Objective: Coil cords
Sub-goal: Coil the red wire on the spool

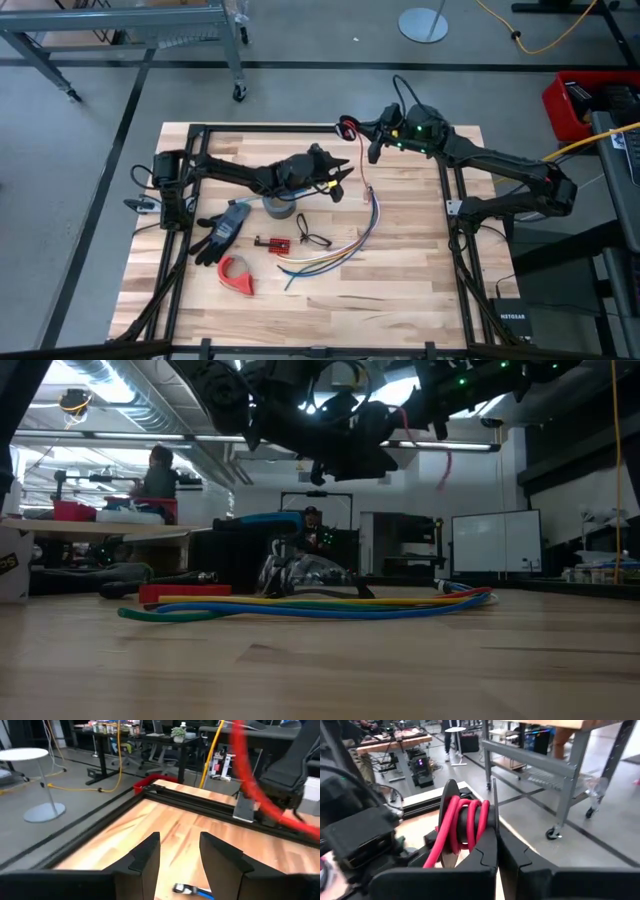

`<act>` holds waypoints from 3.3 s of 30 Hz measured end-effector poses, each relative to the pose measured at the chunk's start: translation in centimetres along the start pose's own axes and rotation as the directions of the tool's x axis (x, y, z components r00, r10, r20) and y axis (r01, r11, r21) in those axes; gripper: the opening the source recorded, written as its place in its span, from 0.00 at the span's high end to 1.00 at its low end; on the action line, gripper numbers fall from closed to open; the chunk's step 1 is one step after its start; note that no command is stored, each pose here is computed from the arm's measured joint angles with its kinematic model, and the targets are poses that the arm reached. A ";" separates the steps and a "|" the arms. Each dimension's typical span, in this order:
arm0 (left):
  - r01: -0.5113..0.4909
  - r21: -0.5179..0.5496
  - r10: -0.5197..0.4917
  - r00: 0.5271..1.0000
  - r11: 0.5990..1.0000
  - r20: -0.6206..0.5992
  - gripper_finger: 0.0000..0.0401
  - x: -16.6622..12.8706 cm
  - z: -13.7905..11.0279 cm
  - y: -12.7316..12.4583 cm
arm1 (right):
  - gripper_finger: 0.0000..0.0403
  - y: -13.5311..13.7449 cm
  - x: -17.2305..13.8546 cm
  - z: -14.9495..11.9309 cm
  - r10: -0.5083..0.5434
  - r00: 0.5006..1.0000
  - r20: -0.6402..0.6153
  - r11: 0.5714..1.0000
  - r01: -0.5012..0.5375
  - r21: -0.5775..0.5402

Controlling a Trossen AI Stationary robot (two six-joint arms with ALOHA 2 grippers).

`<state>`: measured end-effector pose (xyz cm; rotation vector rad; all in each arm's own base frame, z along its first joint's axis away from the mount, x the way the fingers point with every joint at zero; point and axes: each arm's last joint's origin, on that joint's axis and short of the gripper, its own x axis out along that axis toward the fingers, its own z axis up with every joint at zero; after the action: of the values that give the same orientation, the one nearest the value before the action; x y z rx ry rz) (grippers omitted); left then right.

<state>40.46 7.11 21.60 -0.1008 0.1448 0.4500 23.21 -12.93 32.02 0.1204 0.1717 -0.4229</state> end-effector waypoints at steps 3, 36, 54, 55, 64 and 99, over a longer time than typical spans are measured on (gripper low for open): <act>0.014 -0.033 -0.014 1.000 0.999 0.000 0.67 -0.2 -0.1 -0.6 | 1.00 0.0 -0.3 0.2 -0.014 1.000 0.012 1.000 0.014 -0.020; 0.211 -0.245 -0.180 0.973 0.946 0.142 0.67 -0.9 1.3 -2.9 | 1.00 0.3 -0.7 2.4 0.036 0.972 0.233 0.995 -0.013 -0.098; 0.230 -0.242 -0.183 0.962 0.943 0.200 0.67 -1.0 1.9 -2.9 | 1.00 0.9 -0.9 3.1 0.089 0.950 0.300 0.991 -0.055 -0.120; 0.231 -0.242 -0.184 0.962 0.942 0.203 0.67 -1.0 1.9 -2.9 | 1.00 1.0 -0.9 3.1 0.094 0.948 0.304 0.991 -0.060 -0.121; 0.231 -0.249 -0.183 0.962 0.941 0.201 0.67 -1.0 1.9 -2.9 | 1.00 2.2 -0.8 3.3 0.121 0.934 0.335 0.985 -0.071 -0.157; 0.240 -0.208 -0.202 0.961 0.948 0.189 0.98 -1.3 1.7 -3.6 | 1.00 2.2 0.7 2.6 0.097 0.937 0.335 0.988 -0.049 -0.149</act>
<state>41.12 3.52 23.72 -0.3030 -0.0828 0.2469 25.09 -11.64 34.66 -0.0850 -0.1461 -0.3505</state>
